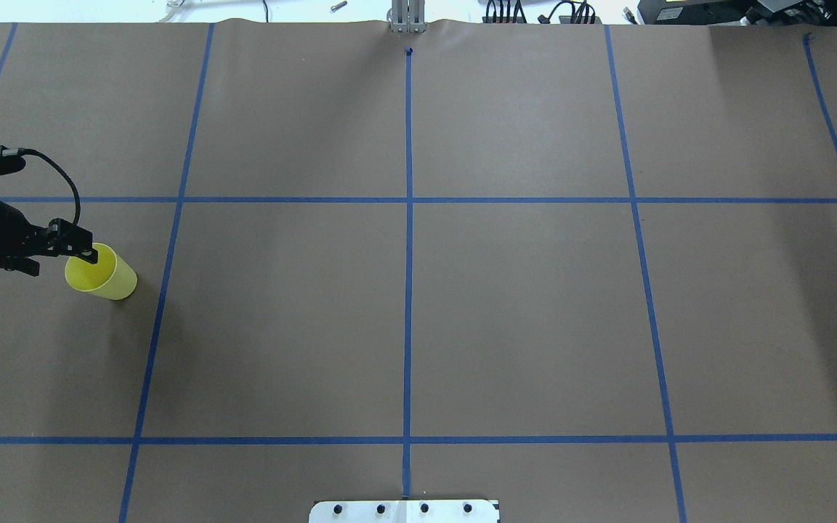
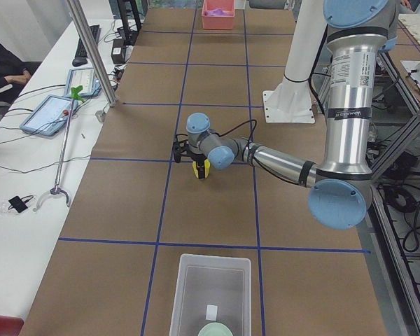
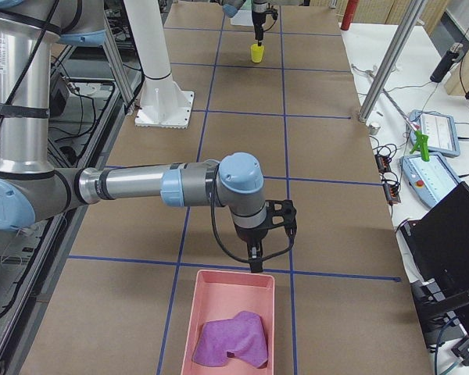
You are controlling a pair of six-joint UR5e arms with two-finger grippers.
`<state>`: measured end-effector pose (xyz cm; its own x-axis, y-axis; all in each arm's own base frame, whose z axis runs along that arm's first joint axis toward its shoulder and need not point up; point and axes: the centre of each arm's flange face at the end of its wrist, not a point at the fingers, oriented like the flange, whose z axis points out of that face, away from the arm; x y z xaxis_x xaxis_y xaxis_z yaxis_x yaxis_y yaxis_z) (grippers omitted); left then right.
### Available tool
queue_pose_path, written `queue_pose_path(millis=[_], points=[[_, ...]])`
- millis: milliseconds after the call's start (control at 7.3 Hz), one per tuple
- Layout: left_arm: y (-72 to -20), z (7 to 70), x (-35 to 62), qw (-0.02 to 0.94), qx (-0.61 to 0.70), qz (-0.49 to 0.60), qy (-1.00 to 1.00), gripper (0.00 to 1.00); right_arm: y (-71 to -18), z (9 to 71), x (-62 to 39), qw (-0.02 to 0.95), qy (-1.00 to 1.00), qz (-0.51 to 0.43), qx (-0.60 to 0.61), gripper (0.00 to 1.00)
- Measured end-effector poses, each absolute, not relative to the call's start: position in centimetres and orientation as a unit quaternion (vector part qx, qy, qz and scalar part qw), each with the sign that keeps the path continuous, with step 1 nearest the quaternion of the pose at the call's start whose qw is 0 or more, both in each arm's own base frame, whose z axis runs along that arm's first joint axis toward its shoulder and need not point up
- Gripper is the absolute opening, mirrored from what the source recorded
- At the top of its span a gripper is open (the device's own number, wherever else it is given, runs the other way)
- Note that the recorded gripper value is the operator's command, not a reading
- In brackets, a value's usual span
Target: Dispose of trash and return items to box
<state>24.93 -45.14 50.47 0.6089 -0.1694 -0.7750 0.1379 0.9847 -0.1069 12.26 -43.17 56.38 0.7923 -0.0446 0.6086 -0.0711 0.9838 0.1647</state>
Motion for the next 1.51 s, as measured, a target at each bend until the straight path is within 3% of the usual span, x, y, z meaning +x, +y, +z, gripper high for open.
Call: queue_pose_path(millis=[137, 274, 411, 959, 1507], points=[[-45.0, 51.4, 25.1, 0.898, -0.020, -0.085, 0.432, 0.54, -43.8, 53.1, 10.9, 0.937, -0.338, 0.016, 0.083, 1.00], [-45.0, 52.3, 25.5, 0.898, -0.021, -0.083, 0.431, 0.23, -44.2, 50.9, 9.6, 0.931, -0.355, 0.019, 0.080, 1.00], [-44.9, 52.9, 25.9, 0.899, -0.022, -0.080, 0.430, 0.00, -44.4, 49.6, 8.5, 0.926, -0.370, 0.021, 0.077, 1.00], [-44.1, 50.6, 24.8, 0.885, -0.035, -0.069, 0.459, 0.00, -44.4, 46.9, 6.1, 0.915, -0.396, 0.028, 0.072, 1.00], [-46.8, 51.9, 14.3, 0.878, -0.026, -0.094, 0.469, 0.00, -45.4, 52.7, 5.7, 0.919, -0.391, 0.034, 0.023, 1.00]])
